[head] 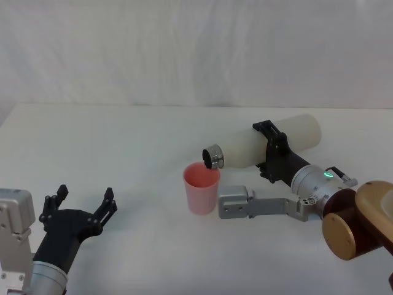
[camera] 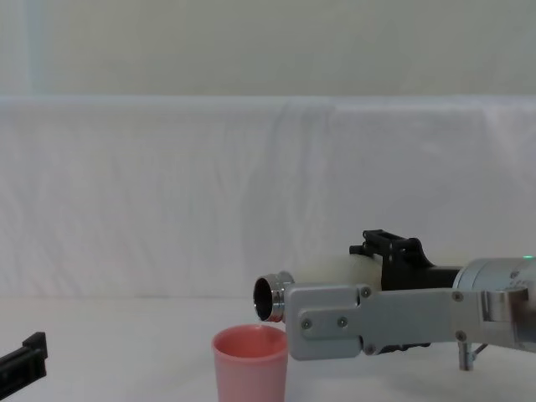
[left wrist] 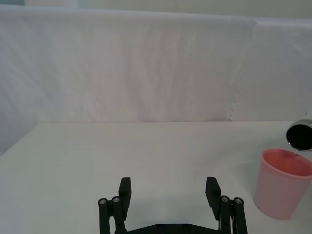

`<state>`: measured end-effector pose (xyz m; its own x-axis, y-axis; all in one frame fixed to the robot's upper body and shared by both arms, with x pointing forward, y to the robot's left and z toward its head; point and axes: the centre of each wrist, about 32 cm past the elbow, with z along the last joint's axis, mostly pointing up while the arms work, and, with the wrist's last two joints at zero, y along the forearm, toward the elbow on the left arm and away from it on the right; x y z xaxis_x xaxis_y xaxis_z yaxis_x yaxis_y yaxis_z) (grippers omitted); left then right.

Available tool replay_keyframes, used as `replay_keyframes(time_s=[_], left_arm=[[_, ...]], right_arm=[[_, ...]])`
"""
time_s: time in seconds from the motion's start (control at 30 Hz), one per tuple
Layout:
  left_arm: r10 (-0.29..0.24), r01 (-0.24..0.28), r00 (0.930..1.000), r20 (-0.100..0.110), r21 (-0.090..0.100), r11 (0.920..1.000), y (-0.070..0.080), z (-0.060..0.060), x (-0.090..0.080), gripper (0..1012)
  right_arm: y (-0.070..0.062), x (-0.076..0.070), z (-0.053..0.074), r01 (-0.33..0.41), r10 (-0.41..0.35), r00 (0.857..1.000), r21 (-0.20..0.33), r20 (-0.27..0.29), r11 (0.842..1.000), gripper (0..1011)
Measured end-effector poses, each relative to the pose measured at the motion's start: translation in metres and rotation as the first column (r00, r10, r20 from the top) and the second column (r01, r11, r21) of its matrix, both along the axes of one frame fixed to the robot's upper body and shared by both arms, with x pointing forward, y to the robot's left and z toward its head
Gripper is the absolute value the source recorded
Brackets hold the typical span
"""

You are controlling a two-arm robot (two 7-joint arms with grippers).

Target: Grasp the thermos with one hand and pour water into the cup lid.

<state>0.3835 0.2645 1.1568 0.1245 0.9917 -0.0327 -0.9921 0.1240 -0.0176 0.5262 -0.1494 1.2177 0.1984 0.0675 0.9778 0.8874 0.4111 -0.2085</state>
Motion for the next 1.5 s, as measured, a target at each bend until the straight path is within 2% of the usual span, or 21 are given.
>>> replay_keyframes(time_s=[1.2,1.37,1.5], left_arm=[[0.0,0.0,1.0,0.0,0.0,1.0,0.0,0.0,0.0,1001],[0.0,0.0,1.0,0.0,0.0,1.0,0.0,0.0,0.0,1001],[0.0,0.0,1.0,0.0,0.0,1.0,0.0,0.0,0.0,1001]], right_arm=[[-0.0005,-0.0009,0.0005,0.0,0.0,1.0,-0.005,-0.004,1.0,951],[-0.0018,-0.0011,0.0006,0.005,-0.005,1.0,0.013,-0.009,1.0,951],[-0.0028,-0.0019,0.0013,0.006,-0.006,1.0,0.048,-0.009,0.999,951]])
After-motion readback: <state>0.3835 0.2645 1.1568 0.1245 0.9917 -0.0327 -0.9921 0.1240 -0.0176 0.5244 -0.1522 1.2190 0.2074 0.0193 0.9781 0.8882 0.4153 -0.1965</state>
